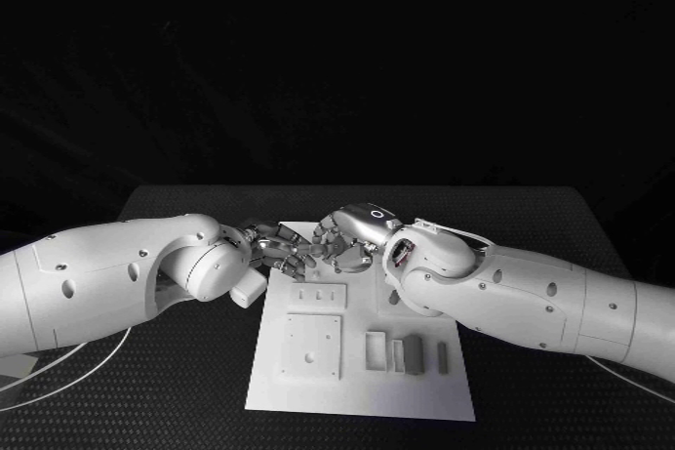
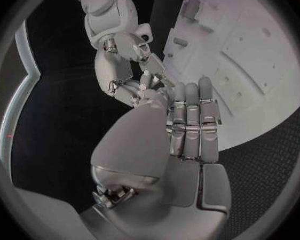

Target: Assemble the parts on the task board

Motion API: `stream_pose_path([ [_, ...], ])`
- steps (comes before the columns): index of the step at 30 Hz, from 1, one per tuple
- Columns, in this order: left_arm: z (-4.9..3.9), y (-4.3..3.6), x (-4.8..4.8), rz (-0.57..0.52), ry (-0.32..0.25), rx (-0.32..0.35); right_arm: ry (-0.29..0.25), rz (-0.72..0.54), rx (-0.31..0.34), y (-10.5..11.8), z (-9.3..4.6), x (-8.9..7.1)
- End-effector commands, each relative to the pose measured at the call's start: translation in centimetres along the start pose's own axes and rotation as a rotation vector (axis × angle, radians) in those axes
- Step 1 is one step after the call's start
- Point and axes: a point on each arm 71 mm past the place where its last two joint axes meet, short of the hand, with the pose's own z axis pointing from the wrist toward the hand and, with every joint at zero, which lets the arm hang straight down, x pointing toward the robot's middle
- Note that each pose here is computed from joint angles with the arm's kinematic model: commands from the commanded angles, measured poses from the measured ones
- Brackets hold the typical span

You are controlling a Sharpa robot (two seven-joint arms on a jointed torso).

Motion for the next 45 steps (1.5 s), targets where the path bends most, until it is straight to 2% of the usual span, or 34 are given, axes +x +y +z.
stream_pose_path([
  [1, -0.04, -0.11, -0.01, 0.033, 0.011, 0.009, -0.074, 0.007, 0.007, -0.5, -0.3, -0.5],
  [9, -0.06, 0.26, -0.47, 0.061, 0.005, -0.023, -0.146, 0.049, 0.06, -2.4, -0.8, -2.0],
  [15, -0.07, 0.44, -0.59, 0.085, 0.013, -0.04, -0.174, 0.067, 0.111, -4.4, -1.3, -2.8],
  [28, 0.08, 0.62, -1.02, 0.135, -0.013, -0.069, -0.179, 0.079, 0.157, -6.3, -2.1, -3.5],
  [34, 0.43, 0.45, -0.96, 0.228, -0.039, -0.092, -0.174, 0.081, 0.18, -7.1, -2.4, -3.6],
  [45, 1.36, -0.2, -0.16, 0.409, -0.053, -0.133, -0.167, 0.091, 0.201, -7.8, -2.7, -3.7],
])
